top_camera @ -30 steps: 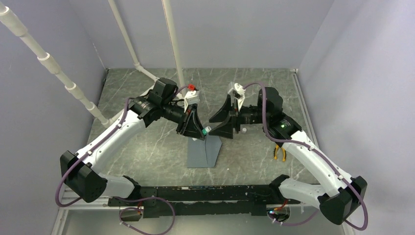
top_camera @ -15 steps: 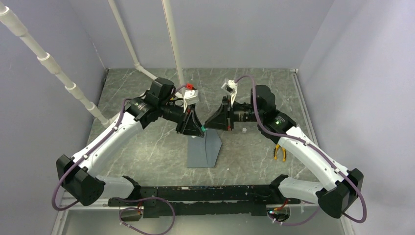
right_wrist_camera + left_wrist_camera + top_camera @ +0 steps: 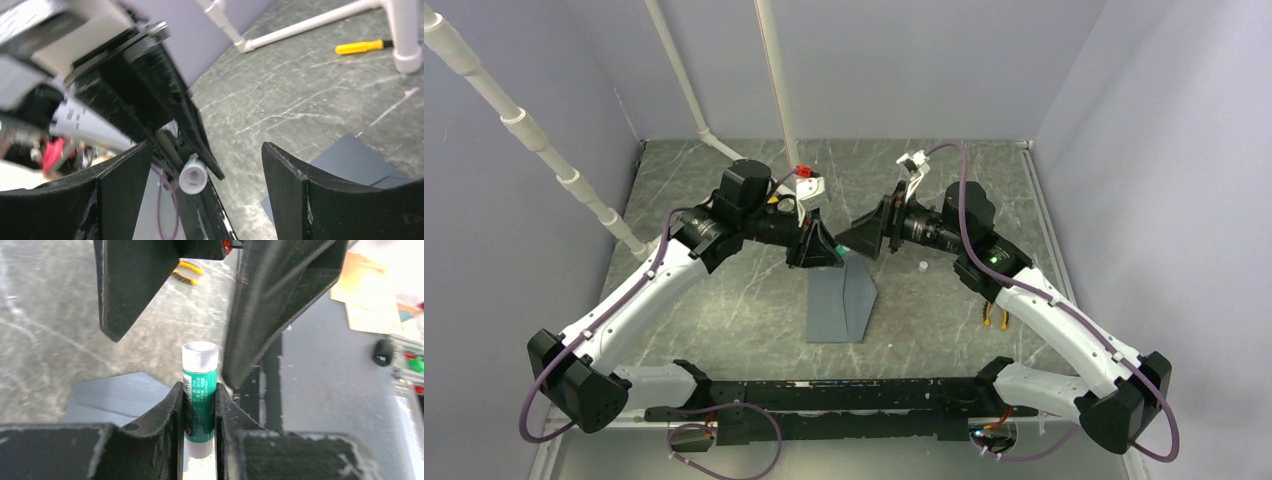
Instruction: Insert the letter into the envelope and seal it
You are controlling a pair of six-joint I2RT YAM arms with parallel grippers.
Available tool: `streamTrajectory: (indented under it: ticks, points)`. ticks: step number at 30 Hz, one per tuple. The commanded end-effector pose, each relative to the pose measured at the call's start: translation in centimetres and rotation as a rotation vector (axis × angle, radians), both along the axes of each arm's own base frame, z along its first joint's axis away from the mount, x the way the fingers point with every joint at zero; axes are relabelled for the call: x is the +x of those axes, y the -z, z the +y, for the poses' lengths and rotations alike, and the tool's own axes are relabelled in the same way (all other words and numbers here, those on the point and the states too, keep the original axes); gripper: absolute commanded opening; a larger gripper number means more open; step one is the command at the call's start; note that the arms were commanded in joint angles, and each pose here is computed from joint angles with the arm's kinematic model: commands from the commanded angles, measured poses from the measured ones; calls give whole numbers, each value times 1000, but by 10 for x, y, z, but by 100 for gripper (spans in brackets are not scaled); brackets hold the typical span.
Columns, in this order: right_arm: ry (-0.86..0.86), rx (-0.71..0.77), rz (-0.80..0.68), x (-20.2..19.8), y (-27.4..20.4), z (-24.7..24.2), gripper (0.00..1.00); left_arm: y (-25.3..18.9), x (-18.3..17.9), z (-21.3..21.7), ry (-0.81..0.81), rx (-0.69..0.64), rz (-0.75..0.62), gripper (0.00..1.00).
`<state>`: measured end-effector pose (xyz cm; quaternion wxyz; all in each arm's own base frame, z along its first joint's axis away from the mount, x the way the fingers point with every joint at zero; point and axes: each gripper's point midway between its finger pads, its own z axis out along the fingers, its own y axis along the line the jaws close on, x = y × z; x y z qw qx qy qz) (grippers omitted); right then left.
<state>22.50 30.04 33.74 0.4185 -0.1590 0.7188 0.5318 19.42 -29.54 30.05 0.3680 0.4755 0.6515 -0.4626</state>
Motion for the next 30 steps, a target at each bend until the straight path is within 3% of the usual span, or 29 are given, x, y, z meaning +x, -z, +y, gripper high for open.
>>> streamTrajectory:
  ticks: [1, 4, 10, 13, 17, 21, 26, 30]
  points:
    - [-331, -42, -363, -58, -23, -4, 83, -29, -42, -4, 214, -93, 94, 2]
    - [-440, -59, -431, -77, -15, -8, 78, -34, -54, -3, 287, -106, 126, 2]
    - [-438, -72, -446, -74, -21, -7, 42, -33, -54, -5, 312, -102, 134, 2]
    - [-417, -63, -413, -67, -25, -3, 18, -31, -52, -7, 306, -97, 132, 2]
    - [-339, -35, -347, -52, -30, 3, 2, -28, -45, -9, 268, -84, 88, 2]
    - [-219, 22, -204, -33, -38, 7, 0, -21, -23, -5, 132, -35, -4, 2]
    - [93, 87, 82, 14, -31, 2, 0, -6, 19, 8, -86, 67, -170, 2]
    - [226, 164, 168, 32, -27, -5, 0, -2, 30, 13, -137, 98, -220, 2]
